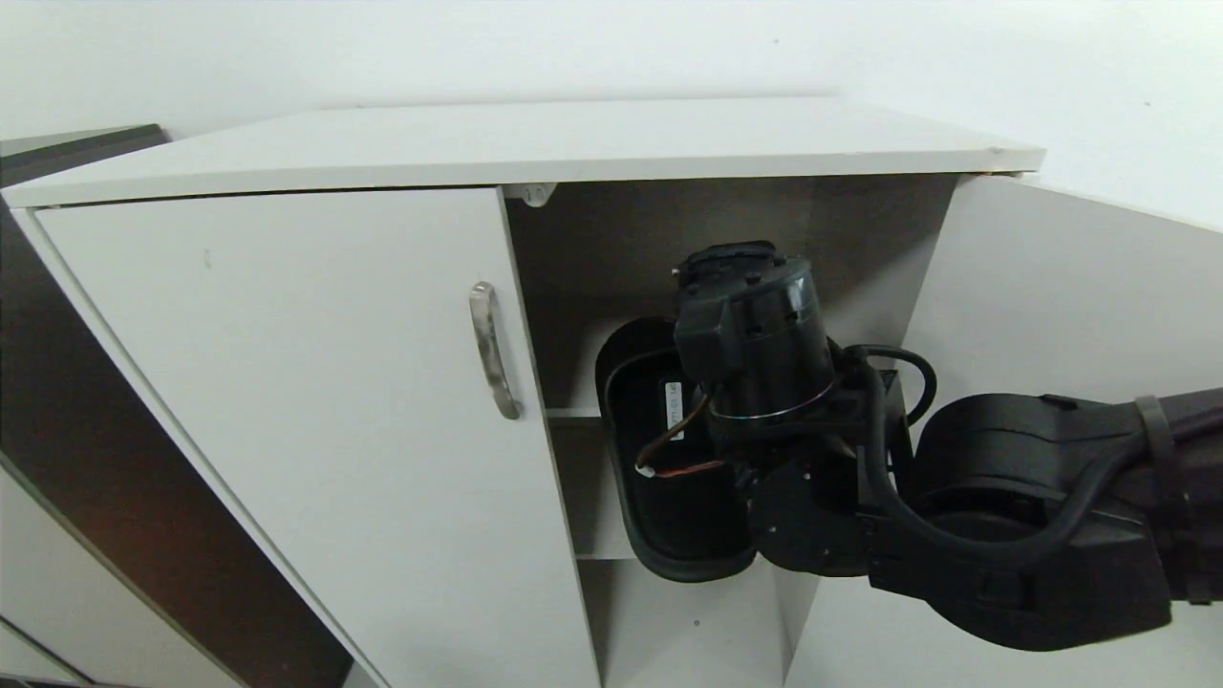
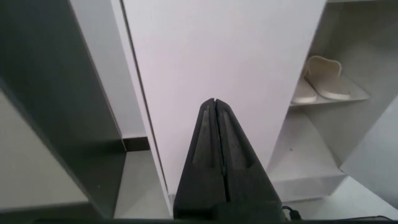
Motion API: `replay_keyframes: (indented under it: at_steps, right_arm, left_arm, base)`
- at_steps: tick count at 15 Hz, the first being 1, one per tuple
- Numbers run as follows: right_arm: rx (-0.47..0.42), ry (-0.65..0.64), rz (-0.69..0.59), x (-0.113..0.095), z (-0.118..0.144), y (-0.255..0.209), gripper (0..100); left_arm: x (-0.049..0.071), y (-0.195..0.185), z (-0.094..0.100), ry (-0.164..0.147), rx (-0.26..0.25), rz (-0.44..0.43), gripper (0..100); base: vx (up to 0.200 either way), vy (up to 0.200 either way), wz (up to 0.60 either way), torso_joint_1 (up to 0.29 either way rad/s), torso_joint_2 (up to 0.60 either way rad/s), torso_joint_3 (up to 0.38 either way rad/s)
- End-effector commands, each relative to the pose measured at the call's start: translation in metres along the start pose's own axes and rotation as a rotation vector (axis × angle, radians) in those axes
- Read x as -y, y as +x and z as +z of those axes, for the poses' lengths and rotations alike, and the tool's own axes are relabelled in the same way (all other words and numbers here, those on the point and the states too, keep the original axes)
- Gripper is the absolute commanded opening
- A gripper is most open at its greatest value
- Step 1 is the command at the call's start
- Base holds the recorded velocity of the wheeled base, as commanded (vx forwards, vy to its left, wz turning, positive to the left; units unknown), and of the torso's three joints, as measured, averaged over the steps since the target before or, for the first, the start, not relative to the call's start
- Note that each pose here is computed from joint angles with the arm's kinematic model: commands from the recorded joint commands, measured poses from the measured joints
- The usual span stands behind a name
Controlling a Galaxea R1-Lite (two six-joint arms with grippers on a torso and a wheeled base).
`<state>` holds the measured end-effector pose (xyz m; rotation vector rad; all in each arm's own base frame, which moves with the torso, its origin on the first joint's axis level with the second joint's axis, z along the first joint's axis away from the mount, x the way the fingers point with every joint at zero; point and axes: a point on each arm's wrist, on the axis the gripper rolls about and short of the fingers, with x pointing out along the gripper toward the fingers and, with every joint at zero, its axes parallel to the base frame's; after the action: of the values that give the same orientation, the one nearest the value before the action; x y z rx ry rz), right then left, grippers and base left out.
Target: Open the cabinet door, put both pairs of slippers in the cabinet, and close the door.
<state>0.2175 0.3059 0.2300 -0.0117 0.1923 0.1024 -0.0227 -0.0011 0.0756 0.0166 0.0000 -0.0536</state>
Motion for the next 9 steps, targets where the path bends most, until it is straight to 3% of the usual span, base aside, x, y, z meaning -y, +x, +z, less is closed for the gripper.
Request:
replay_keyframes:
  at_steps: [1,9]
  right_arm:
    - [-0.007,-0.008,0.0,-0.003,-0.004,0.002,0]
    - [-0.033,-0.02,-0.029,-0.003,-0.016,0.028,0]
  left_arm:
    - [0.0,0.0,0.0,0.0,-0.001,0.0,0]
    - [0.0,0.0,0.0,-0.001,-0.001,0.0,0]
  base:
    - [0.0,0.0,0.0,0.0,0.0,0.0]
    - [0.0,0.0,0.0,0.0,0.0,0.0]
